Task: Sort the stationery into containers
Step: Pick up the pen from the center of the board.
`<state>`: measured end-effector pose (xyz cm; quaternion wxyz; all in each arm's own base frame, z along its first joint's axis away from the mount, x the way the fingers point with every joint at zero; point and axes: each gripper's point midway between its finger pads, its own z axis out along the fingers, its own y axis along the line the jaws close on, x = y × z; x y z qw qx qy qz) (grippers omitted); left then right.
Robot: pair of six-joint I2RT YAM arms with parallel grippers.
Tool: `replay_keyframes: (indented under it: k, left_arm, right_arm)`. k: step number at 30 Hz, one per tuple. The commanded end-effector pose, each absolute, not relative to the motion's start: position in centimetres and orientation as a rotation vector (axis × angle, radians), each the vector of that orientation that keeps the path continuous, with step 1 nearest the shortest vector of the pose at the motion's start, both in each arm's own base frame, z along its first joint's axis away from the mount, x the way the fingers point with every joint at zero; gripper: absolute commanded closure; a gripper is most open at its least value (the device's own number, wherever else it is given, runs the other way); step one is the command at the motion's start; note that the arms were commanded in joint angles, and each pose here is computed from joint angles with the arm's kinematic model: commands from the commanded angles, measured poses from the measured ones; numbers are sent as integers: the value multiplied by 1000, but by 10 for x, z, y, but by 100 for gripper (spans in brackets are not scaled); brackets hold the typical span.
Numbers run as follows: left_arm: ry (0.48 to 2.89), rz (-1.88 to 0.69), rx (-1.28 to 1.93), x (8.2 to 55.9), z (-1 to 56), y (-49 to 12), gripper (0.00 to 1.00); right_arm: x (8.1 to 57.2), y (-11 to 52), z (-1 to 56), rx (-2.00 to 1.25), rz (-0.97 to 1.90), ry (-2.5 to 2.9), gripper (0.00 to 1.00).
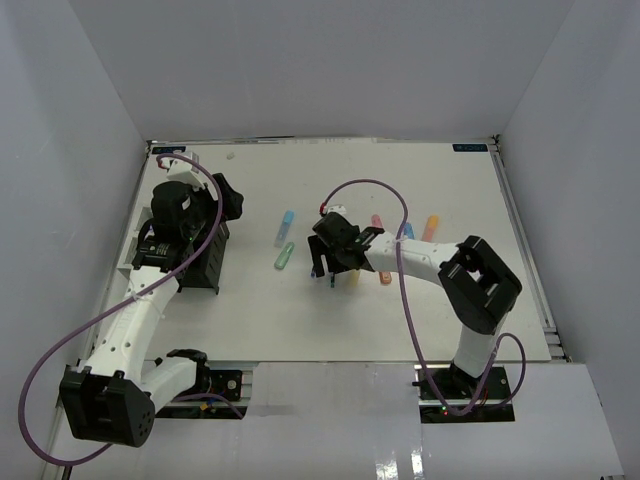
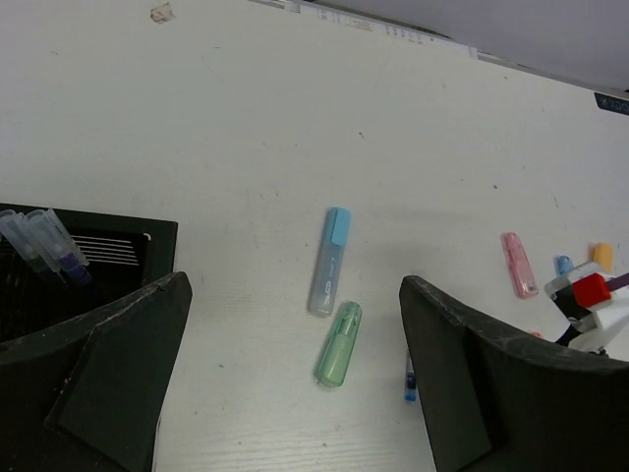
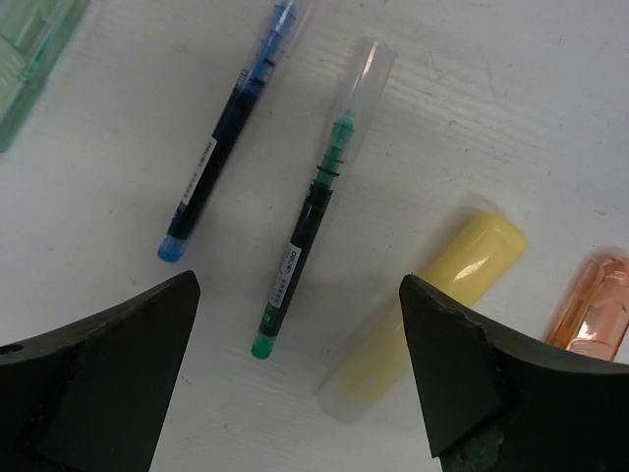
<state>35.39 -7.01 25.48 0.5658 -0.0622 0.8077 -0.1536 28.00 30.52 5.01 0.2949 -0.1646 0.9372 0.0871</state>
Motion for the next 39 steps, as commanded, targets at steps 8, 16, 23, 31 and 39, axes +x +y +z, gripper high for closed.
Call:
replay_keyframes:
  k: [8, 16, 23, 31, 39]
  left_arm:
    - [1871, -408, -140, 348, 265, -76, 2]
    - [1876, -414, -139, 348, 263, -77, 2]
    - [1884, -441, -125, 348, 261, -82, 2]
    - [1925, -598, -113, 338, 255, -105, 2]
    - [1980, -914, -110, 321, 262, -158, 2]
  right_arm:
    - [283, 303, 26, -369, 127, 2557, 29]
    - [282, 295, 16, -357, 76, 2572, 44]
    - [283, 281, 13, -340, 25, 2578, 69]
    - [288, 287, 43, -336, 126, 2494, 92]
    - [281, 304, 92, -403, 365, 2280, 92]
